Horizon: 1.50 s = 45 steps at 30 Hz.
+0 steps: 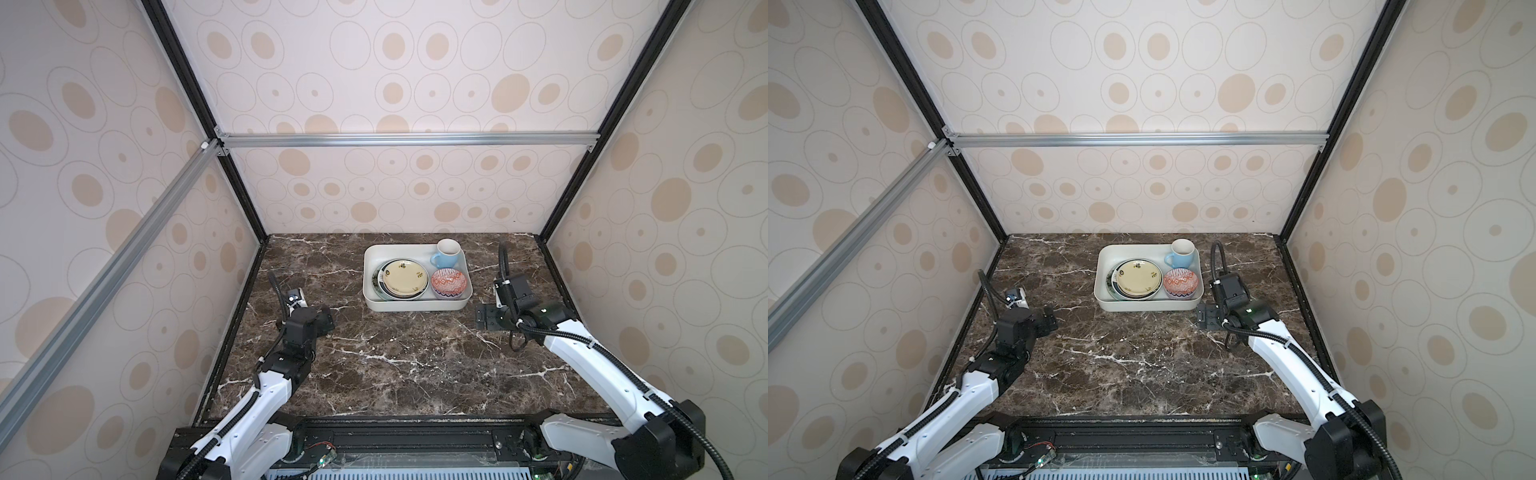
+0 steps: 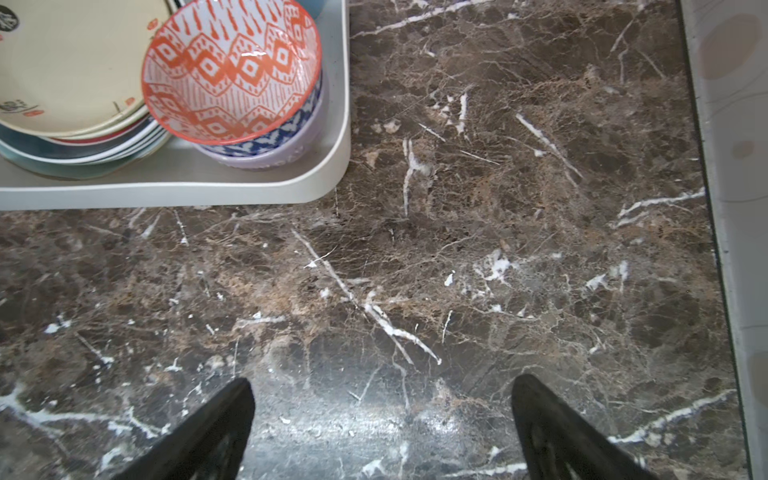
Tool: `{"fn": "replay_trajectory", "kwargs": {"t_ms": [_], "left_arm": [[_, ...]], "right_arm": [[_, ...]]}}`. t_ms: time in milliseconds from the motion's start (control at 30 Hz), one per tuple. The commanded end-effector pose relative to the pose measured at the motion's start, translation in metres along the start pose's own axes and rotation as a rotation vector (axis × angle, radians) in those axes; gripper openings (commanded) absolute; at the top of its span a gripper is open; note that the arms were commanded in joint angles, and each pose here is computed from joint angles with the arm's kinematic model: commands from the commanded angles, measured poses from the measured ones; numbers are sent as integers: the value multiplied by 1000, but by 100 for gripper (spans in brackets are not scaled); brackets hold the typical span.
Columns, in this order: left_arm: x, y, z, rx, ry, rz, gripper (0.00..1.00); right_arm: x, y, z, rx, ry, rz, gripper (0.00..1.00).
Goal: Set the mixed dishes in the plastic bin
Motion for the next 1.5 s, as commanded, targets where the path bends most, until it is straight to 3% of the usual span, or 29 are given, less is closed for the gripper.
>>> {"fn": "replay_trajectory", "kwargs": {"t_ms": [0, 300, 467, 600, 733, 867, 1033, 1133, 1300, 1367, 1433, 1467], "left_arm": [[36, 10, 5, 75, -203, 55, 99], [31, 19, -26, 247, -217, -164, 99], [15, 33, -42, 226, -264, -149, 99], [10, 34, -50, 161, -293, -118, 99], [6, 36, -63, 177, -295, -111, 99], [-2, 40, -63, 168, -332, -81, 99], [-4, 18, -77, 19, -315, -172, 99], [-7, 17, -78, -12, -316, -171, 99], [-7, 18, -78, -16, -318, -170, 99], [-7, 18, -77, -18, -317, -169, 99], [-7, 18, -77, -15, -321, -170, 99], [-7, 19, -76, -15, -323, -170, 99]], "right_arm": [[9, -7, -2, -42, -95, -40, 100], [17, -10, -4, -44, -214, 6, 100], [16, -17, -8, -80, -289, 43, 100], [25, -22, -15, -113, -460, 25, 100], [34, -34, -40, -212, -664, -1, 100], [41, -34, -73, -236, -626, 27, 100], [37, -35, -112, -224, -589, 116, 100], [40, -44, -117, -218, -574, 67, 100], [26, -64, -127, -22, -547, -32, 100], [27, -64, -125, -2, -623, -31, 100], [25, -64, -127, -7, -548, -35, 100], [26, -64, -128, -7, -572, -32, 100]]}}
Point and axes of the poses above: each gripper's point midway between its finger pads, its own z axis back along the fingers, its own y axis along the line the jaws close on, x = y × z, the point moved 5 cm from there along z, back along the fingers, and after that the axes turned 8 degrees about -z, right-handed, at the moved point
